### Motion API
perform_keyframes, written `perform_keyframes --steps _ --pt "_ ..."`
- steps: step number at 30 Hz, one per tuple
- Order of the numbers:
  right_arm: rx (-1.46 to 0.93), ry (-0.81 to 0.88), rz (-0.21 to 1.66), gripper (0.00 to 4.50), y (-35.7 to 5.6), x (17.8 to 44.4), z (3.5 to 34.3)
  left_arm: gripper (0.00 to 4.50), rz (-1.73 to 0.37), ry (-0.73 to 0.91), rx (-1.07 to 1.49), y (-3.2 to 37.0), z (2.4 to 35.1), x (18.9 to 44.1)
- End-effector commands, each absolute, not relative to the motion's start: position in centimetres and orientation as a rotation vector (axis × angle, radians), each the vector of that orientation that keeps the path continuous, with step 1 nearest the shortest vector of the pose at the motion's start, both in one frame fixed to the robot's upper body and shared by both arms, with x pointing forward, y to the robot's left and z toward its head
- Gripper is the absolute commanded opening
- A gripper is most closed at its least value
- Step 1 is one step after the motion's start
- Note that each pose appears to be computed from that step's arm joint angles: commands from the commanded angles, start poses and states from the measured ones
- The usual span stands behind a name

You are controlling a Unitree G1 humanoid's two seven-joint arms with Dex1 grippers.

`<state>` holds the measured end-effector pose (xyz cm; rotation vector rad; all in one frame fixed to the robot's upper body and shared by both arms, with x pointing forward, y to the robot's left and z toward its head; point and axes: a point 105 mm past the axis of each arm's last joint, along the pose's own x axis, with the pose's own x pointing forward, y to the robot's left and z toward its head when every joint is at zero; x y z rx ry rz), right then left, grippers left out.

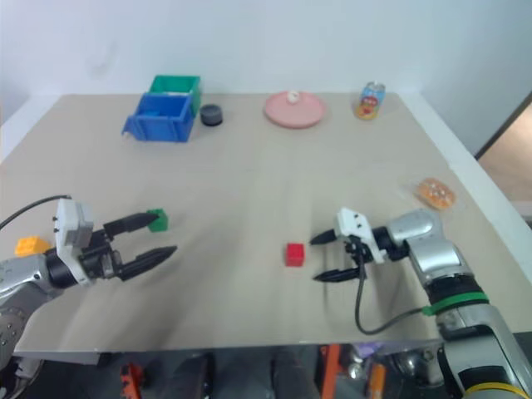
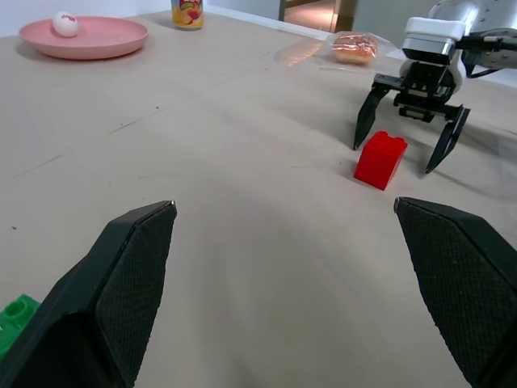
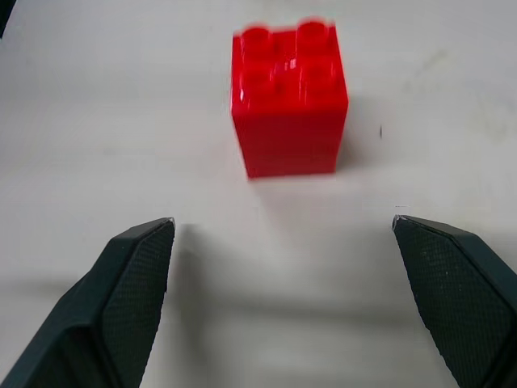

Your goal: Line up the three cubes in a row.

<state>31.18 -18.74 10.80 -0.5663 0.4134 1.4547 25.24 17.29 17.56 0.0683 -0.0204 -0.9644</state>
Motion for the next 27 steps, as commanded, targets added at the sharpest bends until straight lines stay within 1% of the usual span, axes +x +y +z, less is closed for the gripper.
perform_keyframes --steps 1,5,8,11,14,18,19,21,25,27 --pt "-0.628 0.469 1.402 4.47 -21.2 31.8 11.5 4.5 -0.959 -0.059 0.071 17.3 18.4 25.2" --pt "-0.659 0.379 1.215 4.47 -23.3 34.6 15.2 4.5 -0.906 -0.073 0.019 17.6 18.4 25.2" --pt "-0.614 0.292 1.142 4.47 -23.9 35.5 18.1 4.5 -0.836 -0.083 -0.043 18.3 18.3 25.1" --pt "-0.543 0.23 1.178 4.47 -23.6 34.9 20.2 4.5 -0.756 -0.077 -0.124 19.2 17.7 24.9" --pt "-0.424 0.124 1.268 4.47 -21.9 33.5 23.2 4.5 -0.704 -0.037 -0.178 19.6 16.2 24.2" --pt "-0.256 -0.048 1.268 4.47 -19.8 33.8 27.3 4.5 -0.619 -0.011 -0.24 20.2 14.7 24.0" --pt "-0.229 -0.068 1.265 4.47 -19.5 33.8 27.8 4.5 -0.603 -0.01 -0.248 20.3 14.5 24.0" --pt "-0.172 -0.12 1.289 4.47 -17.7 34.0 28.8 4.5 -0.484 -0.022 -0.272 21.6 14.0 24.7" --pt "-0.155 -0.133 1.365 4.47 -15.0 33.3 28.3 4.5 -0.317 0.001 -0.244 23.1 12.8 25.6" --pt "-0.154 -0.133 1.423 4.47 -13.4 32.4 28.0 4.5 -0.259 0.019 -0.244 23.4 12.3 26.0"
